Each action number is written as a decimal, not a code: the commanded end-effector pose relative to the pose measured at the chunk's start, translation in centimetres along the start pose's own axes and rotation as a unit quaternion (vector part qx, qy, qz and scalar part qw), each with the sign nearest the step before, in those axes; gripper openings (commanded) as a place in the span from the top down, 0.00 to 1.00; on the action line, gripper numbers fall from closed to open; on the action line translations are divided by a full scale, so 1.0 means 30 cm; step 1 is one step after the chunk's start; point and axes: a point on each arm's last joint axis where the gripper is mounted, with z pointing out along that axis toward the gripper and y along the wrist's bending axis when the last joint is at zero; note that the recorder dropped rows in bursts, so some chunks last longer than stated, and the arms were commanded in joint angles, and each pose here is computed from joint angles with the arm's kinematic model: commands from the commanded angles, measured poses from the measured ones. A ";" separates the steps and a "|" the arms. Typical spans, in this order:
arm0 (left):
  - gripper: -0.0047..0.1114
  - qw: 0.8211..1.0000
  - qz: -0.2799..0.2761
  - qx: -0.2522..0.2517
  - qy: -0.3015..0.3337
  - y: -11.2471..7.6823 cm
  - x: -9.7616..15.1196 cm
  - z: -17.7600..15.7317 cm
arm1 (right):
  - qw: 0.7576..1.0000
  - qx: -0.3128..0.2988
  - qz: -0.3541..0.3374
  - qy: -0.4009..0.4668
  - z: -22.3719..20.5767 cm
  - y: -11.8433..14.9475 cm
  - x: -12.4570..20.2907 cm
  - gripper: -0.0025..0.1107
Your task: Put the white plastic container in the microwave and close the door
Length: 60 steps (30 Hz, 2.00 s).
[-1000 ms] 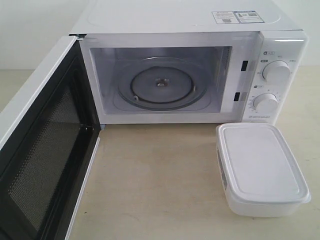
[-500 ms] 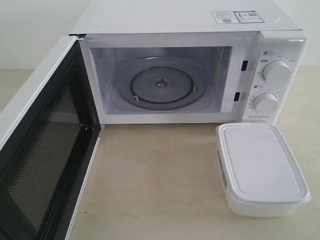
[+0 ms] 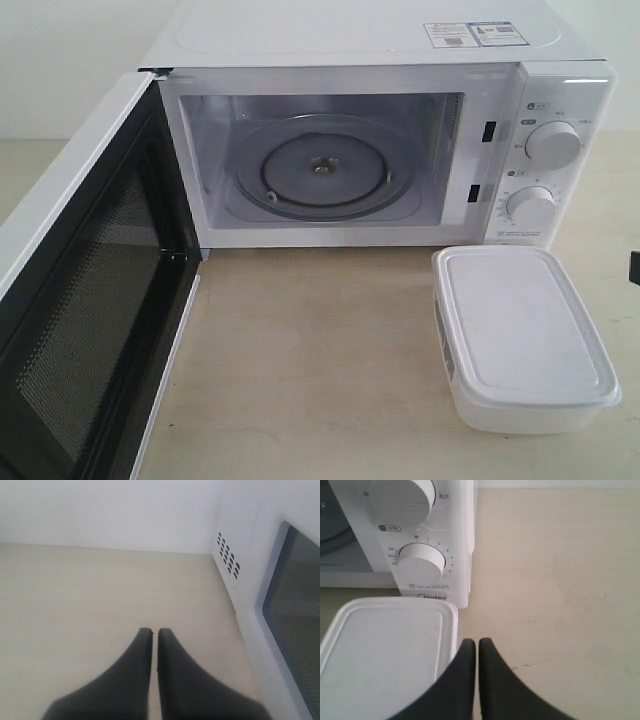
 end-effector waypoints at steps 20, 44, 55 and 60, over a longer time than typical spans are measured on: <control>0.92 1.000 -0.003 0.005 0.002 -0.002 0.004 0.000 | 0.970 0.149 0.191 -0.001 0.226 -0.096 0.066 0.98; 0.92 1.000 -0.003 0.005 0.002 -0.002 0.004 0.000 | 0.960 -0.073 0.259 0.082 0.299 -0.207 0.130 0.98; 0.92 1.000 -0.003 0.005 0.002 -0.002 0.004 0.000 | 0.821 -0.299 0.460 0.156 0.339 -0.387 0.057 0.98; 0.92 1.000 -0.003 0.005 0.002 -0.002 0.004 0.000 | 0.787 -0.293 0.510 0.187 0.394 -0.410 0.127 0.98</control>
